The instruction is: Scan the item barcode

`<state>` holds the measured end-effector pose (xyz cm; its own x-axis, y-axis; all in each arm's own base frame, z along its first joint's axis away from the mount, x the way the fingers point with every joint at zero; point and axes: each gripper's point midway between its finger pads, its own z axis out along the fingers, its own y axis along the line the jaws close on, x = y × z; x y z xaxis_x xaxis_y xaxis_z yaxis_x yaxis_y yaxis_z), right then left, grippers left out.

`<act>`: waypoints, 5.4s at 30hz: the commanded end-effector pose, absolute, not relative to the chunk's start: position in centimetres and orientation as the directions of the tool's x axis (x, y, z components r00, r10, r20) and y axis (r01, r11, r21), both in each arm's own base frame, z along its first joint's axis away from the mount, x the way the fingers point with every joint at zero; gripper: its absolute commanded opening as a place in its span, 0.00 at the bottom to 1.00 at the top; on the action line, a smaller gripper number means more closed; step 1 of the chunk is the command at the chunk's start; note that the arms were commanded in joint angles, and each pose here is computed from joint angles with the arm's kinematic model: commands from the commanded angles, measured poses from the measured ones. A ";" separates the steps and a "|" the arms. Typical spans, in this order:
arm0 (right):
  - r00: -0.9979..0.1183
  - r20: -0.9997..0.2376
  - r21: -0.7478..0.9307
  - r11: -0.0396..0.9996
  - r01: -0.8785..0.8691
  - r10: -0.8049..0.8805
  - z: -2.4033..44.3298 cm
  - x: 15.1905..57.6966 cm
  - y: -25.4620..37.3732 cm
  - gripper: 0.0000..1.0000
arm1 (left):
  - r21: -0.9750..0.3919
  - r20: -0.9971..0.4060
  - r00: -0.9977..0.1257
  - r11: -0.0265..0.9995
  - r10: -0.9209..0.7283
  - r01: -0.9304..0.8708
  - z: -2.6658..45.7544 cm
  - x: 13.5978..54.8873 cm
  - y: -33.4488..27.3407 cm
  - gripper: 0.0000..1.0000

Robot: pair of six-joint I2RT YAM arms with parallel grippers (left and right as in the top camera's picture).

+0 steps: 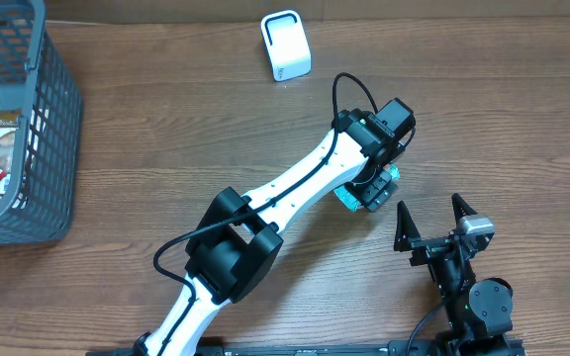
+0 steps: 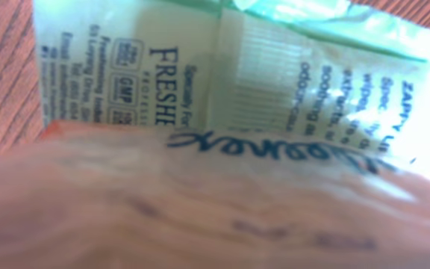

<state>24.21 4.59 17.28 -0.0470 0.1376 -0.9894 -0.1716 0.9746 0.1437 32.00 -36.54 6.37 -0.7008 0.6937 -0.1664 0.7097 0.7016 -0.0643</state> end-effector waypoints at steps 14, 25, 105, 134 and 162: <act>-0.043 -0.990 0.140 0.977 -0.163 0.135 17.1 24.2 4.4 1.00 | -0.092 -0.280 -0.691 0.697 0.667 0.711 11.2 32.9 -38.0 1.00; -0.043 -0.990 0.140 0.977 -0.163 0.135 17.1 24.2 4.4 1.00 | -0.081 -0.293 -0.688 0.700 0.664 0.710 12.1 33.0 -37.8 1.00; -0.043 -0.990 0.140 0.977 -0.163 0.135 17.1 24.2 4.4 1.00 | -0.005 -0.306 -0.698 0.732 0.647 0.681 11.6 35.1 -35.8 0.22; -0.043 -0.990 0.141 0.977 -0.163 0.135 17.1 24.2 4.4 1.00 | 0.195 -0.135 -0.961 0.957 0.242 0.213 9.3 33.6 -23.0 0.22; -0.043 -0.990 0.141 0.977 -0.163 0.135 17.1 24.2 4.4 1.00 | 0.113 -0.077 -0.994 0.991 0.081 0.072 1.8 32.1 -21.1 0.24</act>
<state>24.21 4.59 17.30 -0.0463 0.1378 -0.9894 -0.1717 0.9746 0.1437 32.36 -21.05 1.66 -0.9917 0.1023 -0.0780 0.0913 0.9869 0.1334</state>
